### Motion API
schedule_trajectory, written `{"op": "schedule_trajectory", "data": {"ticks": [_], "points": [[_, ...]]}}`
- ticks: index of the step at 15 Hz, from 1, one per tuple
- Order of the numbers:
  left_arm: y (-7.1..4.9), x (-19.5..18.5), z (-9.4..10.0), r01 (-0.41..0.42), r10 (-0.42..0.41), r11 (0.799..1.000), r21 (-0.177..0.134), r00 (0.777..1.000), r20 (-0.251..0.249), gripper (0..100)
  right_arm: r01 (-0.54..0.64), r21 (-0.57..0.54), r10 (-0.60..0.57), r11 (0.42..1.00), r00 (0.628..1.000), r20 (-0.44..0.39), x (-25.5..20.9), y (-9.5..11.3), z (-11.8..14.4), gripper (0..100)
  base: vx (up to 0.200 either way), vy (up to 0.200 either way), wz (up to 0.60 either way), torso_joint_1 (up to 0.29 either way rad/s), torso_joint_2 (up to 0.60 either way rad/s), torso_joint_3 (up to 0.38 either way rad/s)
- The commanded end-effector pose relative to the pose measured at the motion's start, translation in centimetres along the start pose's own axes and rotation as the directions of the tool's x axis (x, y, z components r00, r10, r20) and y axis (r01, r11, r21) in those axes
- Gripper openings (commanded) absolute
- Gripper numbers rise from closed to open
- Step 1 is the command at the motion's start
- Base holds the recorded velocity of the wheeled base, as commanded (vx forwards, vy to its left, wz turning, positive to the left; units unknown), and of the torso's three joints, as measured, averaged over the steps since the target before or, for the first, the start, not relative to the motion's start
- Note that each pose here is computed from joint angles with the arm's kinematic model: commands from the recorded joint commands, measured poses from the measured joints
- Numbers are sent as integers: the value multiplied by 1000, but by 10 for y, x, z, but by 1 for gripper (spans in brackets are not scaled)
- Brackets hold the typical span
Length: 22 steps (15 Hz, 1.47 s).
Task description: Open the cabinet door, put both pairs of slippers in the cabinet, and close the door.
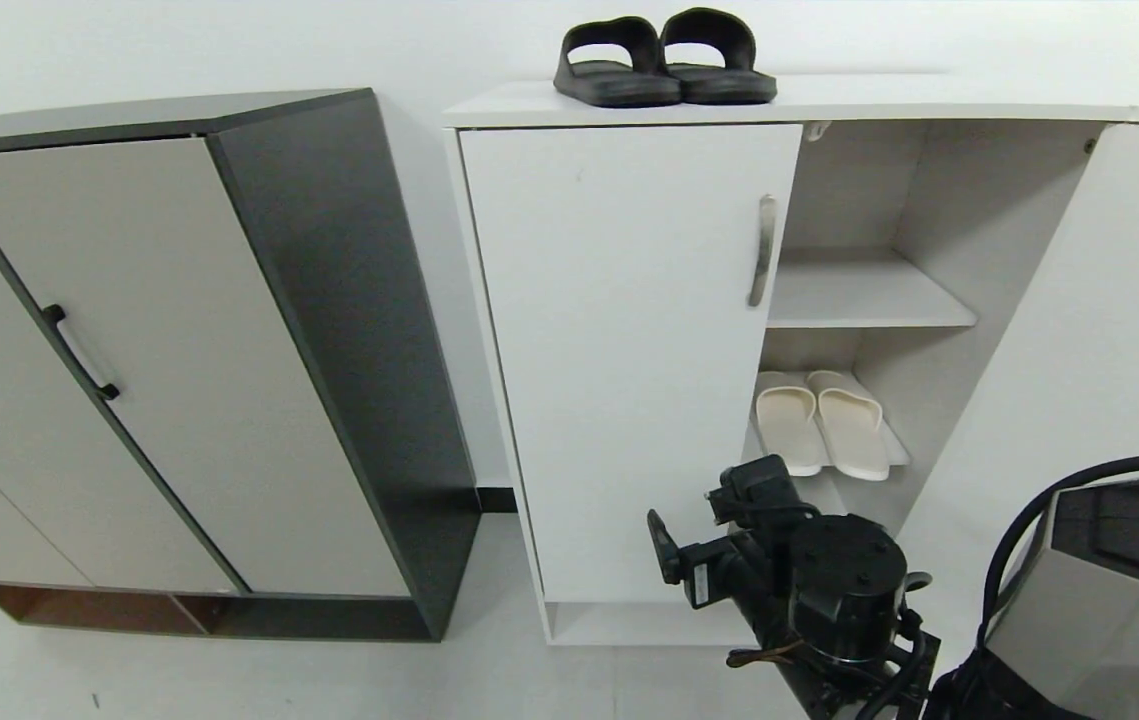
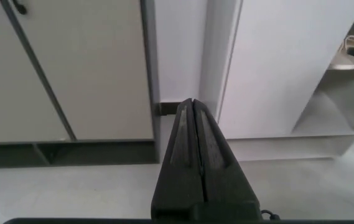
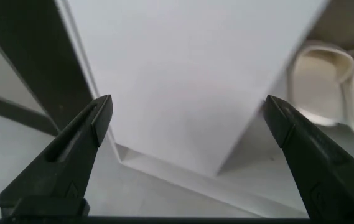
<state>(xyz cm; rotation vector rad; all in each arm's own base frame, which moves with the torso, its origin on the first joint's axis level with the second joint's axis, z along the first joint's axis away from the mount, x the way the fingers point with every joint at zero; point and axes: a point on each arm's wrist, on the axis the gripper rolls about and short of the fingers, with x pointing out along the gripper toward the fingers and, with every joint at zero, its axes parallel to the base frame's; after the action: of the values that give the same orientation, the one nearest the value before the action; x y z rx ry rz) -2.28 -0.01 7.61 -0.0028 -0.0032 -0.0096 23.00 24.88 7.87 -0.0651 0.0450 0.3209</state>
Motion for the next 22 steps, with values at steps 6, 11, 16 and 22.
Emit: {"op": "schedule_trajectory", "data": {"ticks": [6,11,16,22], "points": [[0,0,0,0,0,1000,0,1000,-2,0,-2,-15,2,1000,1000,-10,-2,-1,-4,100,0,33,0,0,1,0],[0,0,0,0,0,1000,0,1000,0,0,-2,-22,2,1000,1000,-16,-1,0,-7,100,0,0,0,0,0,0],[0,0,0,0,0,1000,0,1000,0,0,-2,-23,2,1000,1000,-15,-1,0,-8,100,0,0,0,0,0,0],[0,0,0,0,0,1000,0,1000,-2,0,-1,-22,0,1000,1000,-14,0,0,-8,100,0,0,0,0,0,0]]}}
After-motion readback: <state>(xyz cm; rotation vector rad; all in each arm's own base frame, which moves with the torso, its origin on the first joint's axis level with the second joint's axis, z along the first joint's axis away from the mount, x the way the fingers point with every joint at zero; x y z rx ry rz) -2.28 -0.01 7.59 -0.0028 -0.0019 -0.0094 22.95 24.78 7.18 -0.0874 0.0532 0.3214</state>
